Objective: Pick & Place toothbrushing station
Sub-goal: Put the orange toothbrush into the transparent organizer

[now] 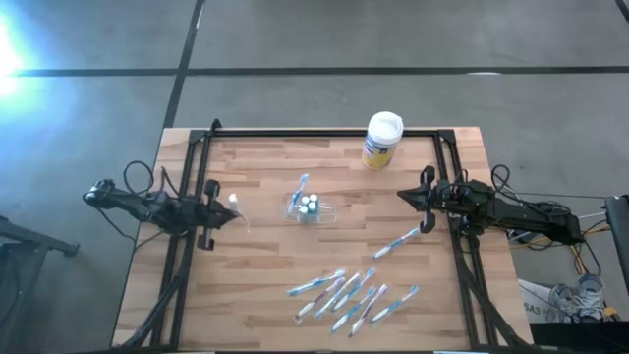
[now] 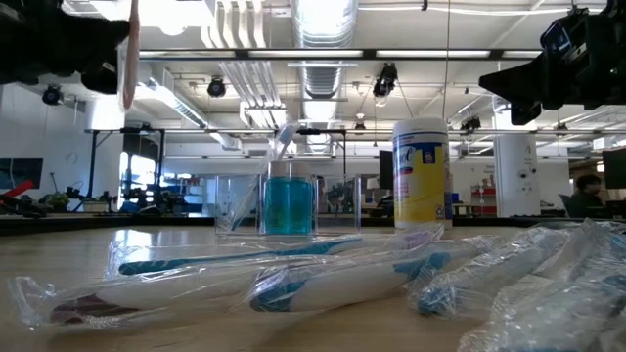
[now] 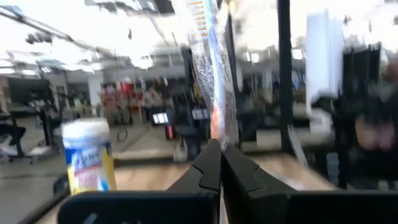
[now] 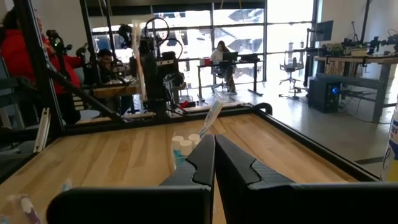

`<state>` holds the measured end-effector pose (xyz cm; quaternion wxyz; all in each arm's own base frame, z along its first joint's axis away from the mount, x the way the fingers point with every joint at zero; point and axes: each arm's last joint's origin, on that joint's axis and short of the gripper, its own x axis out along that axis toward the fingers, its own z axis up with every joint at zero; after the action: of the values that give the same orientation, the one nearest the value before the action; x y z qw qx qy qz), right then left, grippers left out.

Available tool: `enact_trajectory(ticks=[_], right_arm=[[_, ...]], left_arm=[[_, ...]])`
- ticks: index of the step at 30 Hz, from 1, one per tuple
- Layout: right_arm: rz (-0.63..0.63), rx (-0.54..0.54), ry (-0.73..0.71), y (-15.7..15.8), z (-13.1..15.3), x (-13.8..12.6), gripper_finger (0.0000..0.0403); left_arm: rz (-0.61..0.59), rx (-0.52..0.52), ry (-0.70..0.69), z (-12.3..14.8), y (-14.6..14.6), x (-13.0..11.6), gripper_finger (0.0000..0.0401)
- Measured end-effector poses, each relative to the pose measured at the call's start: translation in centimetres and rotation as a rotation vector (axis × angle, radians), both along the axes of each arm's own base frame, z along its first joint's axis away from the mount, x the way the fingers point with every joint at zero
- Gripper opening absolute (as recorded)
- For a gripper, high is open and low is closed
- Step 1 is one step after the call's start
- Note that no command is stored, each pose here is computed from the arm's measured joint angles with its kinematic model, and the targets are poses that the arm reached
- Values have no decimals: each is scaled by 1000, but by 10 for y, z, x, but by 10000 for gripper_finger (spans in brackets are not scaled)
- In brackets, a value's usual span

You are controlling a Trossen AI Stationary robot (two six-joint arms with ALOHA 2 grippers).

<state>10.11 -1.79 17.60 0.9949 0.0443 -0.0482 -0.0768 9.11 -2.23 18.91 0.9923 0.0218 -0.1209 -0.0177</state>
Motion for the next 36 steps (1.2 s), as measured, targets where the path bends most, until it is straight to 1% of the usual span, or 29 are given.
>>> enact_trajectory(ticks=[2,4,8,12,16,20,24,26,29,32,36], right_arm=[[0,-3,-5,0,1,0,8],[-1,-8,-18,0,2,0,8],[-2,-10,-30,0,3,0,8],[-2,-10,-31,0,3,0,8],[-2,-11,-31,0,3,0,8],[-2,-11,-35,0,4,0,8],[-2,-12,-37,0,4,0,8],[-2,-12,-37,0,4,0,8],[-2,-12,-37,0,4,0,8],[-2,-12,-37,0,4,0,8],[-2,-12,-37,0,4,0,8]], left_arm=[[16,-23,-36,5,1,-1,2],[20,-19,-27,7,0,1,1],[30,-23,-90,23,0,2,1],[89,-16,-88,36,0,8,1],[171,0,-16,46,-1,22,1],[230,52,27,55,-1,42,1],[380,54,93,56,7,63,1],[416,38,126,55,13,73,1],[365,25,173,46,23,86,1],[295,2,127,45,31,96,1],[317,-14,150,29,41,106,1]])
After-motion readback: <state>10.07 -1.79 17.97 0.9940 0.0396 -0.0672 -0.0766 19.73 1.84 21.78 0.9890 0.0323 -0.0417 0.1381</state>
